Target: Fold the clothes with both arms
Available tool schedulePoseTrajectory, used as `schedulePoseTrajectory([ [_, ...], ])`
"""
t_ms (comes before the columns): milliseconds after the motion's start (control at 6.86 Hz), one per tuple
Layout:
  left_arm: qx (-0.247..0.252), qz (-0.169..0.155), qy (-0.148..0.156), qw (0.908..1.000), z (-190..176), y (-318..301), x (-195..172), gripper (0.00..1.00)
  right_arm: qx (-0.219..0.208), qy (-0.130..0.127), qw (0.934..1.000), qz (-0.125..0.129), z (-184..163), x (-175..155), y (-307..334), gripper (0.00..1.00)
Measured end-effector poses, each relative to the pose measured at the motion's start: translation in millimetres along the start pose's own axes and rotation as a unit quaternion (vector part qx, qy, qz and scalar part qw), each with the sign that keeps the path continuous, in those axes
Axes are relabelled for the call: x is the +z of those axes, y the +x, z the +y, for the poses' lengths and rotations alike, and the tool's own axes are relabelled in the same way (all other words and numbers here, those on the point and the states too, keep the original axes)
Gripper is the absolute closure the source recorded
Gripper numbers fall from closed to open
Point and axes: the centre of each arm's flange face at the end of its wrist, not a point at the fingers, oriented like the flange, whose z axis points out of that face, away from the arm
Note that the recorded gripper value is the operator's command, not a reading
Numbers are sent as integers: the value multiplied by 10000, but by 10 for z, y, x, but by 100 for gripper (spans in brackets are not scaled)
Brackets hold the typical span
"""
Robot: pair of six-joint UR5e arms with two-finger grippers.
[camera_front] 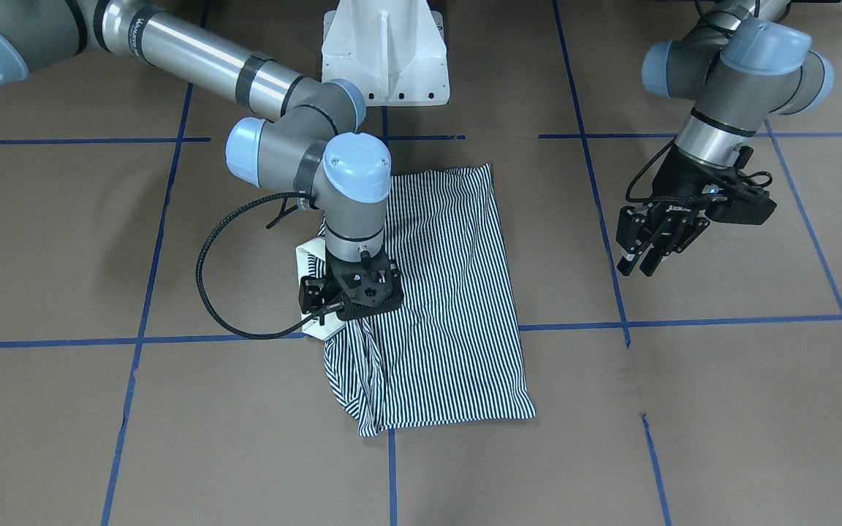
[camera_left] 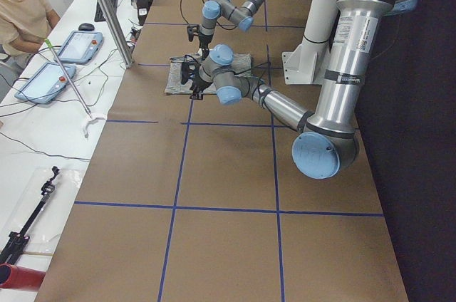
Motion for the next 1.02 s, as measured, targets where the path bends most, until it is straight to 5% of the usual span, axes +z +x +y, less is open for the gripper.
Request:
schedulePoseTrajectory([
  [729, 14, 83, 22, 10000, 1, 65, -84, 53, -151, -80, 9994, 315, -369, 226, 887, 0],
  [1021, 18, 104, 30, 9999, -2, 80, -105, 53, -56, 25, 10000, 73, -381, 5, 788, 0],
])
